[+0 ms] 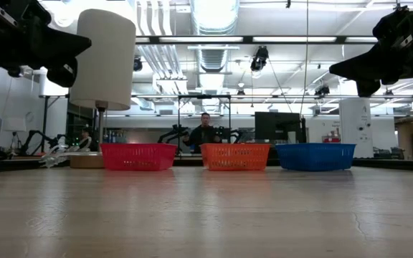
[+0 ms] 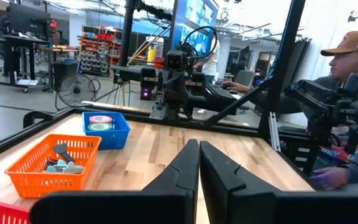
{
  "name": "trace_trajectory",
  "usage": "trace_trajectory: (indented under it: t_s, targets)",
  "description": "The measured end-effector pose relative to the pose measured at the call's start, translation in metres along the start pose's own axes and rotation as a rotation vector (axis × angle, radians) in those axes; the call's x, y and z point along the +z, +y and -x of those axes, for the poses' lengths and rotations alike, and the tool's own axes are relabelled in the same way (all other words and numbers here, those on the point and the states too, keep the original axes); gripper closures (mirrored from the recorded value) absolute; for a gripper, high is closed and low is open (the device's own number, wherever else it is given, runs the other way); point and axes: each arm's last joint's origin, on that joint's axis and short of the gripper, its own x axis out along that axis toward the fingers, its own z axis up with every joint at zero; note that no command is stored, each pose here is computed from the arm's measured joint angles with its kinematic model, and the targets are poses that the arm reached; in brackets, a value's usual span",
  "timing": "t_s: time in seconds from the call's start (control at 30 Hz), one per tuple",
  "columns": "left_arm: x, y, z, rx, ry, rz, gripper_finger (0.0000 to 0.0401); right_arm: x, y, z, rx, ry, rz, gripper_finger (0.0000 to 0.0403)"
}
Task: Pick and place Stapler, Stapler remover, tape
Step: Return to Home Position
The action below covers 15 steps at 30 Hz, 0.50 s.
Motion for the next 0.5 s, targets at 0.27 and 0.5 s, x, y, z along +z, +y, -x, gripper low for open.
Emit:
trace_trajectory:
  t_s: [0.27, 0.5]
  targets:
    - [0.0000, 0.0000, 0.0000, 0.000, 0.000, 0.000, 0.0381, 0.0000, 0.0000, 0.0000, 0.000, 0.000, 0.000, 0.0394]
    - [0.0000, 0.0000, 0.0000, 0.000, 0.000, 0.000, 0.0383, 0.0000, 0.0000, 0.0000, 0.000, 0.000, 0.000, 0.0394]
